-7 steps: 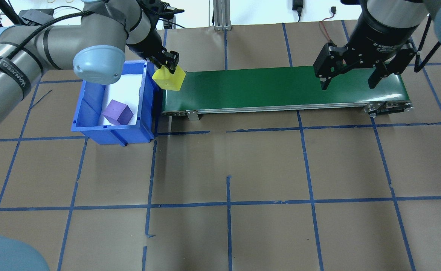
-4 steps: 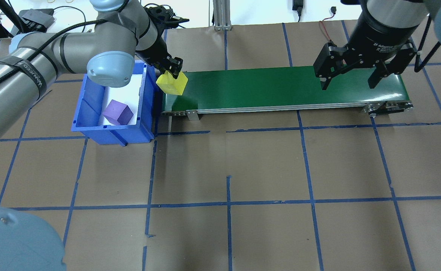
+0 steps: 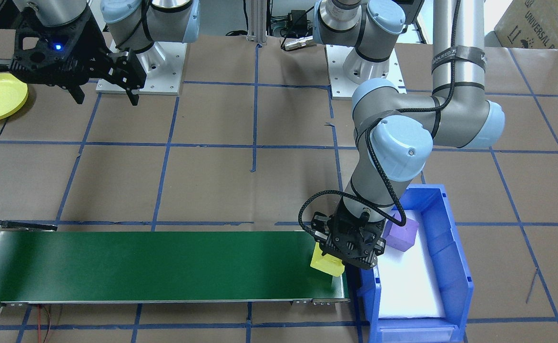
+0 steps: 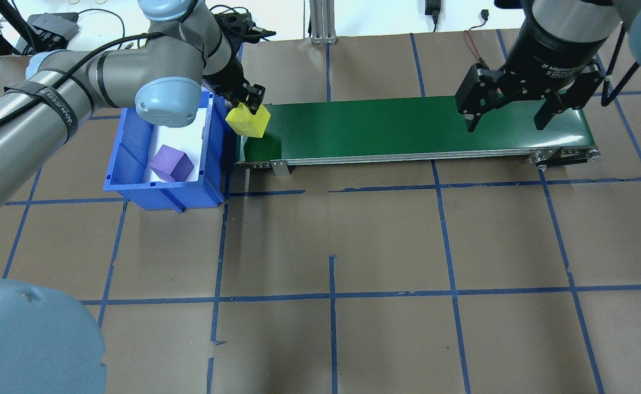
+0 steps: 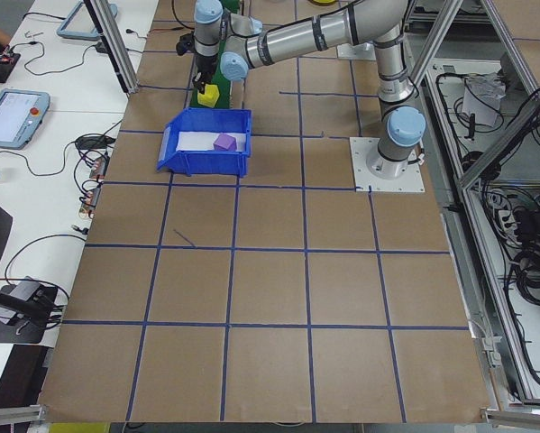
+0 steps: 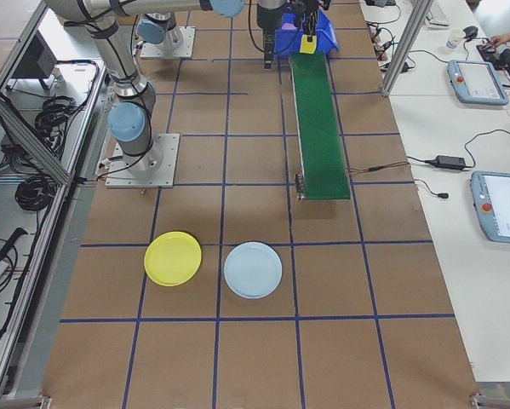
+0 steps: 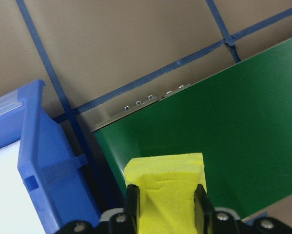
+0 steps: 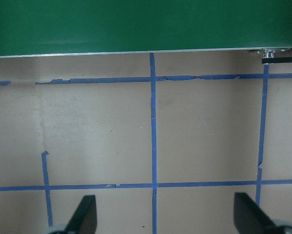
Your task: Move block left to right into plate
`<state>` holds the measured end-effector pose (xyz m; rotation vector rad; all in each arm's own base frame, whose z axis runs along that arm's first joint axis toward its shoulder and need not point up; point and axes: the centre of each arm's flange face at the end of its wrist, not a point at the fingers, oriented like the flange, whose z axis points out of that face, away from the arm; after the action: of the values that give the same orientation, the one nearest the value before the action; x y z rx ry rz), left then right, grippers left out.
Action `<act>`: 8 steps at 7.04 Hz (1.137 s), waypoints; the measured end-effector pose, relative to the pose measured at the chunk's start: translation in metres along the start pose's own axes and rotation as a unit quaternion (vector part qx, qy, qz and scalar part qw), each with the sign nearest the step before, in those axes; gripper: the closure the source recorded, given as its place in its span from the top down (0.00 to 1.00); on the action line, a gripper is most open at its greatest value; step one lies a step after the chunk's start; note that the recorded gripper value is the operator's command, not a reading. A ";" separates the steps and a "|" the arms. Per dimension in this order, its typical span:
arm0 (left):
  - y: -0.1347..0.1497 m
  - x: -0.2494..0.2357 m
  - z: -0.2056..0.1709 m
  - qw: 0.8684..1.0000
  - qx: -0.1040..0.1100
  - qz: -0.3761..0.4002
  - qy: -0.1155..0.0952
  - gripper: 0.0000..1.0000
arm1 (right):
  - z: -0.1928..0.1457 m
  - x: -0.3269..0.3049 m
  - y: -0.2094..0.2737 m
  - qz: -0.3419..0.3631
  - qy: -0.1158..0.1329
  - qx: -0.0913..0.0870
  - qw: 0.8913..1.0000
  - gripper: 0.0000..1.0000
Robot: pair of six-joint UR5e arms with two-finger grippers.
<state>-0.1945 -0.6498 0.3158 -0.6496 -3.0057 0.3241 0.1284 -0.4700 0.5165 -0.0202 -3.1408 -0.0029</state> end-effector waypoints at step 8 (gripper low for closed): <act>0.000 0.003 -0.063 0.999 0.027 -0.023 -0.024 1.00 | 0.001 0.000 0.000 0.000 0.000 -0.001 1.000 1.00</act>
<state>-0.1915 -0.6365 0.3773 -0.5754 -3.0404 0.4240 0.1284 -0.4699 0.5159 -0.0203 -3.1417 -0.0054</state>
